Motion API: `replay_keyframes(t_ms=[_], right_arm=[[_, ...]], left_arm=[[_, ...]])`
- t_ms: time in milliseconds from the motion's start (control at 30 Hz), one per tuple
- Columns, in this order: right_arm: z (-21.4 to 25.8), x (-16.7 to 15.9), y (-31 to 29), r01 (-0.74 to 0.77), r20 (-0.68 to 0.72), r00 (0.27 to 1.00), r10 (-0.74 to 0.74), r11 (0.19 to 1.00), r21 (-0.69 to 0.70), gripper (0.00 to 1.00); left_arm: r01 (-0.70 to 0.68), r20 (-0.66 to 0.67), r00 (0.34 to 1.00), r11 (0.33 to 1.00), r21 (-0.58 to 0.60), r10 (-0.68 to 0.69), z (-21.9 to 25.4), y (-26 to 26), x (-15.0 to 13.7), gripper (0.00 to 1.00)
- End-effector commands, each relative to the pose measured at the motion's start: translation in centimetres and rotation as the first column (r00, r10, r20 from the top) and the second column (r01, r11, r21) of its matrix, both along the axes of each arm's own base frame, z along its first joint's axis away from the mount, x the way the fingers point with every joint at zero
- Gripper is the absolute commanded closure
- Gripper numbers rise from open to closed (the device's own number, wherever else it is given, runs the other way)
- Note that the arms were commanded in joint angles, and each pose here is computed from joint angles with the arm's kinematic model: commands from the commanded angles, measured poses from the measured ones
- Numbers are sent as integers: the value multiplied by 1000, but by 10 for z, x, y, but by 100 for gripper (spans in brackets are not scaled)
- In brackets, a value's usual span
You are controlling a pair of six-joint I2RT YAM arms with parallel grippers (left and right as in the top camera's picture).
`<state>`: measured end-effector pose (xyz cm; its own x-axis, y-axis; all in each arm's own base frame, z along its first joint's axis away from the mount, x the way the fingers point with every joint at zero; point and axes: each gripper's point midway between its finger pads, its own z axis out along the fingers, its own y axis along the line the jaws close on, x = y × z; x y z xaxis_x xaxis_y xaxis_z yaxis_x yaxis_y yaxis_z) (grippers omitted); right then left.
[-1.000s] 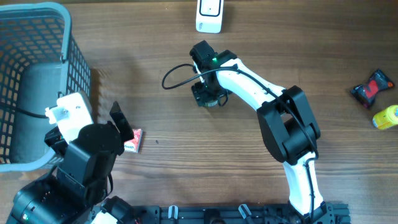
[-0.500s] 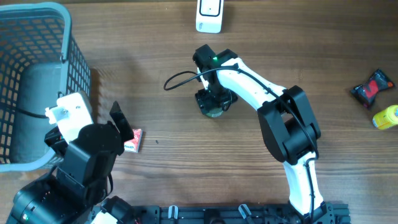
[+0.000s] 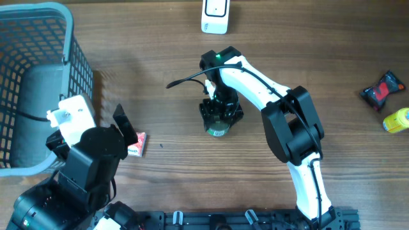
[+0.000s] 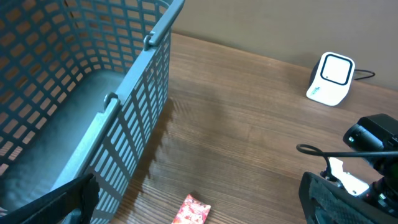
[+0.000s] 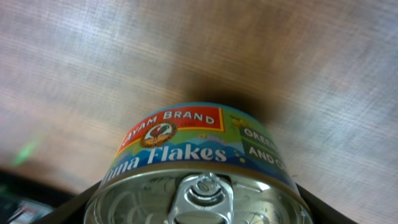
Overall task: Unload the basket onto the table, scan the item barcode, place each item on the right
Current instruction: 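Lift the tuna tin with the right gripper and raise it toward the scanner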
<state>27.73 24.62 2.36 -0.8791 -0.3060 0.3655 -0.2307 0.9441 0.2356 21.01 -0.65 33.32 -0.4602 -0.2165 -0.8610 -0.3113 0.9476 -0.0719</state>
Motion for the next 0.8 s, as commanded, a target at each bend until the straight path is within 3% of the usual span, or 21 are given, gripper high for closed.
replay_keyframes(t_ms=[0,267,300,467,767], right_arm=[[10,-13,16,31,-94,995,-24,996,82,39],[36,-49,11,19,-277,961,13,993,112,40],[37,-50,13,19,-282,959,19,991,131,44],[46,-51,24,59,-306,952,5,978,198,39],[62,-43,37,196,-381,922,-70,933,302,46]], left_arm=[[-1,-4,1000,1000,-18,1,-3,-2,0,0],[12,-5,1000,999,-33,-12,-3,-5,1,0],[12,-4,1000,999,-32,-12,-3,-5,1,0],[13,-5,1000,999,-33,-13,-3,-5,1,0],[27,10,1000,998,-57,-26,0,-10,3,0]])
